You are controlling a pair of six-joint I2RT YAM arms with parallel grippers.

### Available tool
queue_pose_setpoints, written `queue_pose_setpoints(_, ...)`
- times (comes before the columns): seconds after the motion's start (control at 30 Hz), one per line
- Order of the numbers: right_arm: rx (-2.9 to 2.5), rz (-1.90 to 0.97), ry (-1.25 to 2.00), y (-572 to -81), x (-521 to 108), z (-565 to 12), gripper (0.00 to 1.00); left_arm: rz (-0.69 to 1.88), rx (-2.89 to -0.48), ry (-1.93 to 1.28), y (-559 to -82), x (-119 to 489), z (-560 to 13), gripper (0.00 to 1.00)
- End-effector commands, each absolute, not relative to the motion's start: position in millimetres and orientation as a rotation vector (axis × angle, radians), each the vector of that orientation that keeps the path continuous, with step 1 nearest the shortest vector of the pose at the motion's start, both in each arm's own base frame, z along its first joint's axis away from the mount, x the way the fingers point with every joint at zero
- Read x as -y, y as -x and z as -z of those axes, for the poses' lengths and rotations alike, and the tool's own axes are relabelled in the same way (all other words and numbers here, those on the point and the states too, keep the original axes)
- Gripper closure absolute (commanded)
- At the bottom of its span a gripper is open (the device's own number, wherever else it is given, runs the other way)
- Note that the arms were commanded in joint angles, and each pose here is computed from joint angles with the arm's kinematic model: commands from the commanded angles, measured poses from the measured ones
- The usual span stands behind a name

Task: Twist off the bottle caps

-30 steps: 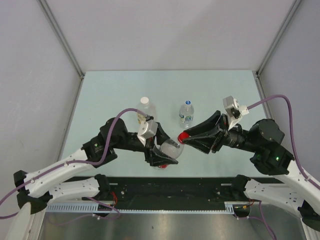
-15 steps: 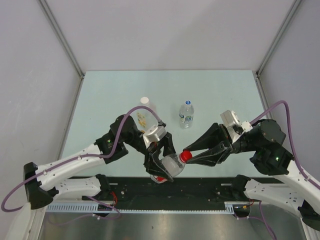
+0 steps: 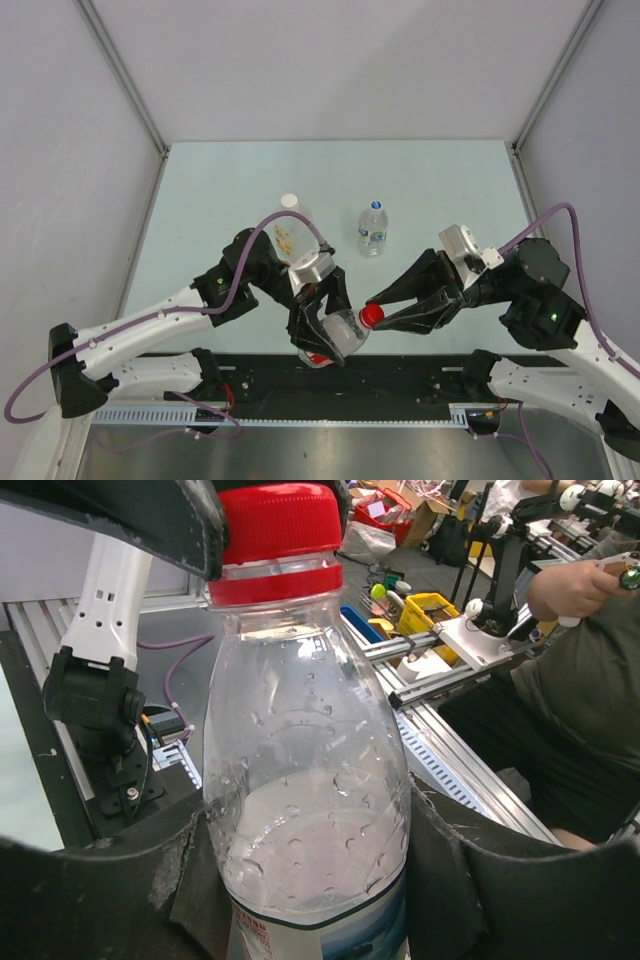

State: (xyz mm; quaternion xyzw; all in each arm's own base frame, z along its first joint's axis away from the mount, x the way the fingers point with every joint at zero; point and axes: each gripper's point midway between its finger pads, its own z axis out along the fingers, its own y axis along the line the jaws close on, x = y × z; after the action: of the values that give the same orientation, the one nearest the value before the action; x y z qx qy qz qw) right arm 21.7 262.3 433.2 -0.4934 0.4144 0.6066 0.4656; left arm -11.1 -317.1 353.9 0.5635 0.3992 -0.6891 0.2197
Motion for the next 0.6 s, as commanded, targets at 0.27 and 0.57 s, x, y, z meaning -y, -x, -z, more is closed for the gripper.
queue_pose_setpoints(0.27, -1.245, -1.386, 0.874, -68, -248, -444, 0.15, 1.639, -1.012, -1.439, -18, 326, -380, 1.00)
queue_pose_setpoints(0.57, -1.240, -1.305, 0.440, -105, -211, -489, 0.12, 1.244, -1.282, -1.045, -106, 337, -368, 1.00)
